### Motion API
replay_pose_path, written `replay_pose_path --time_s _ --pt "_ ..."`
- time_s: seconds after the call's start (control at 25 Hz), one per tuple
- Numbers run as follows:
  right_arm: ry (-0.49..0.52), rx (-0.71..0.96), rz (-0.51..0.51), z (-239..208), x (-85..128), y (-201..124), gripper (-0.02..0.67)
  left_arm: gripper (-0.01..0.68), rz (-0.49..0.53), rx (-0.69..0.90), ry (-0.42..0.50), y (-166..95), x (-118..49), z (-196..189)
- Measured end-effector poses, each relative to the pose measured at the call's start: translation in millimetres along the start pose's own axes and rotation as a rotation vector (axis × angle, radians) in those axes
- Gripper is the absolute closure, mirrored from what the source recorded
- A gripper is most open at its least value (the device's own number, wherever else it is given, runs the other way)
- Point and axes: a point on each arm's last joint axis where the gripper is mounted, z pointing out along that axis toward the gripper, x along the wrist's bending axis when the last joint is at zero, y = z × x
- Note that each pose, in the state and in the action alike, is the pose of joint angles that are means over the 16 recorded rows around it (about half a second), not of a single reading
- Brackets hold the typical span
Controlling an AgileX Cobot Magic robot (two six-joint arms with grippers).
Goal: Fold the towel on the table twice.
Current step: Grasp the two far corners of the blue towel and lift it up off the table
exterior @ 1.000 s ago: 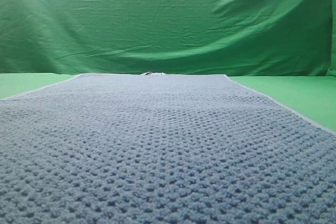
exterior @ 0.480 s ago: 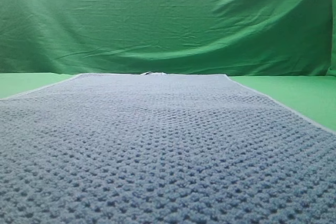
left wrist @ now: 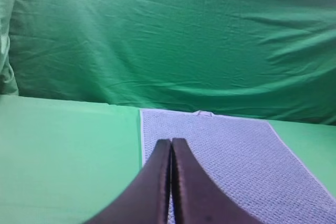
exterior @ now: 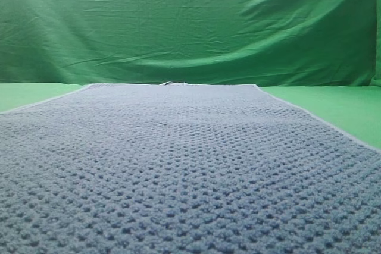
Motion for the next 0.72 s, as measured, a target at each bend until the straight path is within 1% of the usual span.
replay_pose_path --time_s 0.24,0.4,0.56,0.72 --pt "0.031 0.150 -0.032 19 3 18 0.548 0.673 -0.014 0.061 -0.014 19 -6.1 8" --pt "0.047 0.221 -0.047 31 4 27 0.548 0.673 -0.018 0.118 -0.021 30 -9.8 16" --pt "0.068 0.286 -0.065 42 6 38 0.548 0.673 -0.006 0.211 -0.025 40 -13.2 28" --pt "0.093 0.366 -0.089 57 7 52 0.571 0.673 0.013 0.349 -0.028 47 -15.7 49"
